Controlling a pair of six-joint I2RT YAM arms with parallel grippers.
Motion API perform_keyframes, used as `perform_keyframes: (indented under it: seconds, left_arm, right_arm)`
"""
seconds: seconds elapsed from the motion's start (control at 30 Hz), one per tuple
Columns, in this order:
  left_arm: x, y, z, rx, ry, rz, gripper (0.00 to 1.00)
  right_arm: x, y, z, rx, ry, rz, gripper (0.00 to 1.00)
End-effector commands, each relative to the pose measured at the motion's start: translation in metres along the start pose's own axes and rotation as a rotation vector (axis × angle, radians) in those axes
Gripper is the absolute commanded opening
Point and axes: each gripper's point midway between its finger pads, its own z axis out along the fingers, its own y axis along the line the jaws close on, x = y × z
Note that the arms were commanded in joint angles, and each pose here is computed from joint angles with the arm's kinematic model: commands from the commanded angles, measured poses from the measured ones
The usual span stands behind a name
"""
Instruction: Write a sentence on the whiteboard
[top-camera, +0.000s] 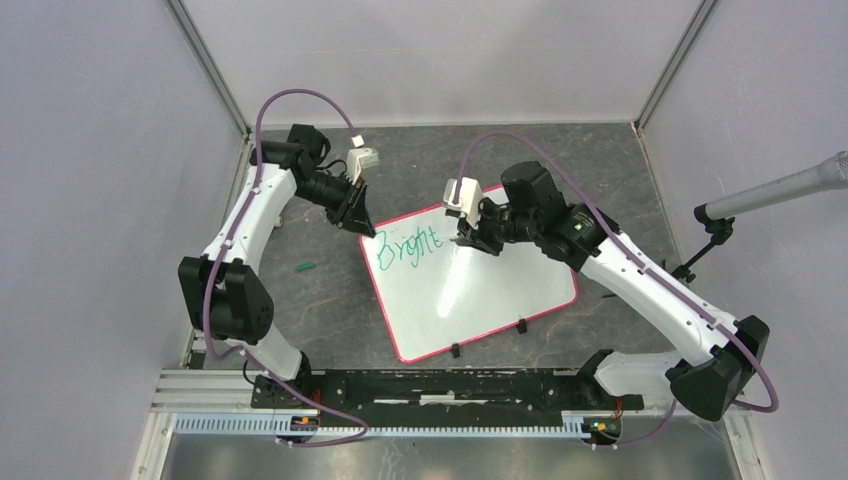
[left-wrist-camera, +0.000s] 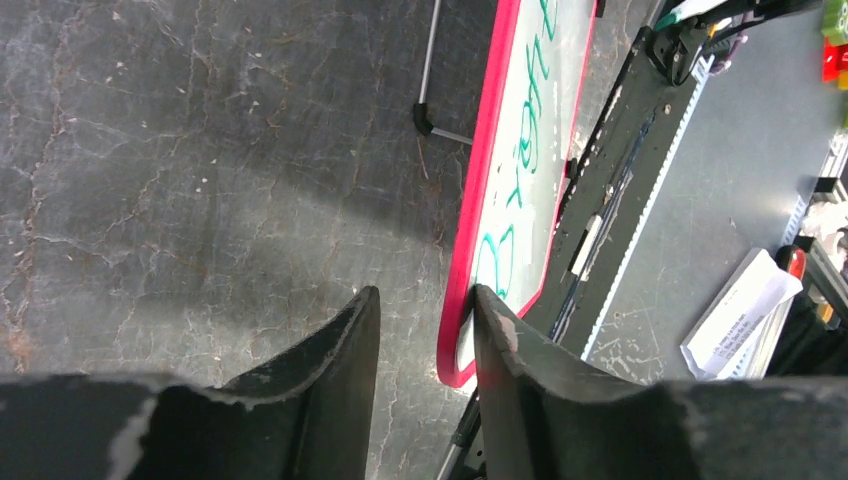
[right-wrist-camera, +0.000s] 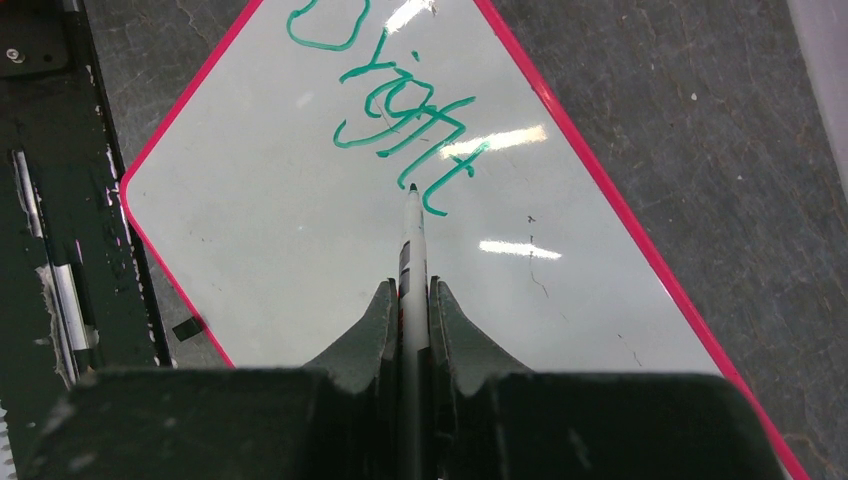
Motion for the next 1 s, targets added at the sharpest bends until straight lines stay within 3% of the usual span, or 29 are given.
perform_keyframes:
  seconds: [0.0, 0.07, 0.4, 0.7, 0.97]
  left_arm:
    - [0.0, 0.001, 0.0, -0.039, -0.033, 0.059, 0.5]
    - [0.0, -0.003, -0.002, -0.045, -0.065, 0.049, 0.56]
    - [-0.002, -0.018, -0.002, 0.02, -0.164, -0.021, 0.63]
    - [-0.003, -0.014, 0.003, 0.039, -0.167, -0.041, 0.6]
    - [-0.001, -0.014, 0.004, 0.043, -0.163, -0.042, 0.46]
  right_arm:
    - [-0.01, 0.001, -0.011, 0.02, -0.059, -0.022, 0.0]
    - [-0.009, 0.003, -0.011, 0.023, -0.076, -0.019, 0.0]
    - [0.002, -0.002, -0.004, 0.075, -0.089, 0.0, 0.0]
    - [0.007, -0.024, -0.002, 0.188, -0.058, 0.008, 0.0]
    - [0.011, -0.024, 0.005, 0.169, -0.036, 0.011, 0.0]
